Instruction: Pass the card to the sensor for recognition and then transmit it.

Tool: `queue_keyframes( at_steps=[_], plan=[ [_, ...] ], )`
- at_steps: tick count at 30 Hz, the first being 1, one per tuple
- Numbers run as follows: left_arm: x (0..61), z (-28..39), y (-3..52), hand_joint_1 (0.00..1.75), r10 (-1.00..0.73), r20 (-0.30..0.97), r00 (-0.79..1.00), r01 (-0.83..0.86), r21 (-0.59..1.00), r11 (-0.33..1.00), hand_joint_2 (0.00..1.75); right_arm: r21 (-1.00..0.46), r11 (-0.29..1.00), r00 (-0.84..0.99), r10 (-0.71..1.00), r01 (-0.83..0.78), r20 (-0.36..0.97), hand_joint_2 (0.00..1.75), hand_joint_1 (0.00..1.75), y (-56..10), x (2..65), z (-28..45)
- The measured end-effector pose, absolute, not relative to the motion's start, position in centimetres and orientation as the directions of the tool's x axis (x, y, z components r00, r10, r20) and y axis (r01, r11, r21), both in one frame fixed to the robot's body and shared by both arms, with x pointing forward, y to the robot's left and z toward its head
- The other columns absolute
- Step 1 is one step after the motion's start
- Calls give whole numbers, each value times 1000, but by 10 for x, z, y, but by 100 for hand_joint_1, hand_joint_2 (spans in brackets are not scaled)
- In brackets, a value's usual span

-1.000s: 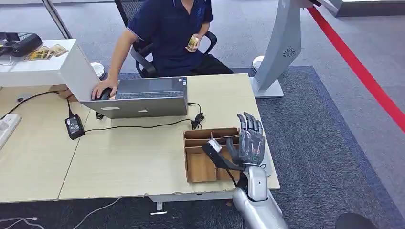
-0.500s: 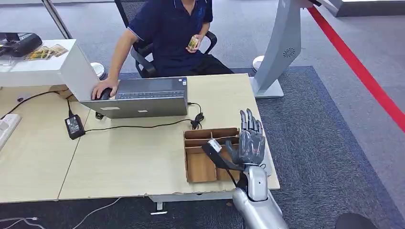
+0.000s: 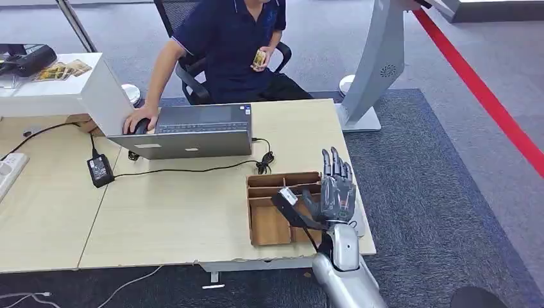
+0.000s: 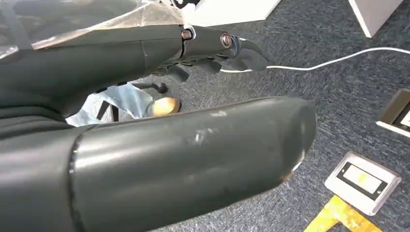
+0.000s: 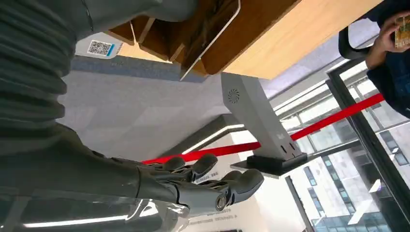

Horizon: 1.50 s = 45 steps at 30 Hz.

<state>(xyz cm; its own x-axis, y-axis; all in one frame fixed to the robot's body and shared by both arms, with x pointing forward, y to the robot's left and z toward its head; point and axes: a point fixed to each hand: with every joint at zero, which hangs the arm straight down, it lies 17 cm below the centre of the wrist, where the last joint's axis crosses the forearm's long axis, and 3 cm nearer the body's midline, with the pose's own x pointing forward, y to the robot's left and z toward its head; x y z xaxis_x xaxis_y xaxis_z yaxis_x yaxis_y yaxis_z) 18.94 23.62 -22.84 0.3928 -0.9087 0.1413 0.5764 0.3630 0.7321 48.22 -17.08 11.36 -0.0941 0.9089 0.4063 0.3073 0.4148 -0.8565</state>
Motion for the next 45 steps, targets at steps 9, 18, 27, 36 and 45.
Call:
queue_keyframes(
  at_steps=[9,18,27,36,45],
  plan=[
    [187,-230,239,0,-905,122,408,581,729,360,0,-852,426,-74,902,303,425,175,10,-174,482,111],
    [187,-230,240,0,-906,128,403,581,729,362,0,-857,425,-77,904,291,421,175,16,-172,481,107],
    [187,-230,240,0,-906,130,402,581,729,362,0,-859,424,-81,904,288,419,175,42,-170,481,107],
    [188,-229,239,0,-906,133,401,579,730,363,0,-862,422,-80,905,283,417,175,91,-170,480,104],
    [188,-229,238,0,-907,139,397,578,730,365,0,-862,421,-80,906,281,416,175,106,-170,480,103]
  ],
)
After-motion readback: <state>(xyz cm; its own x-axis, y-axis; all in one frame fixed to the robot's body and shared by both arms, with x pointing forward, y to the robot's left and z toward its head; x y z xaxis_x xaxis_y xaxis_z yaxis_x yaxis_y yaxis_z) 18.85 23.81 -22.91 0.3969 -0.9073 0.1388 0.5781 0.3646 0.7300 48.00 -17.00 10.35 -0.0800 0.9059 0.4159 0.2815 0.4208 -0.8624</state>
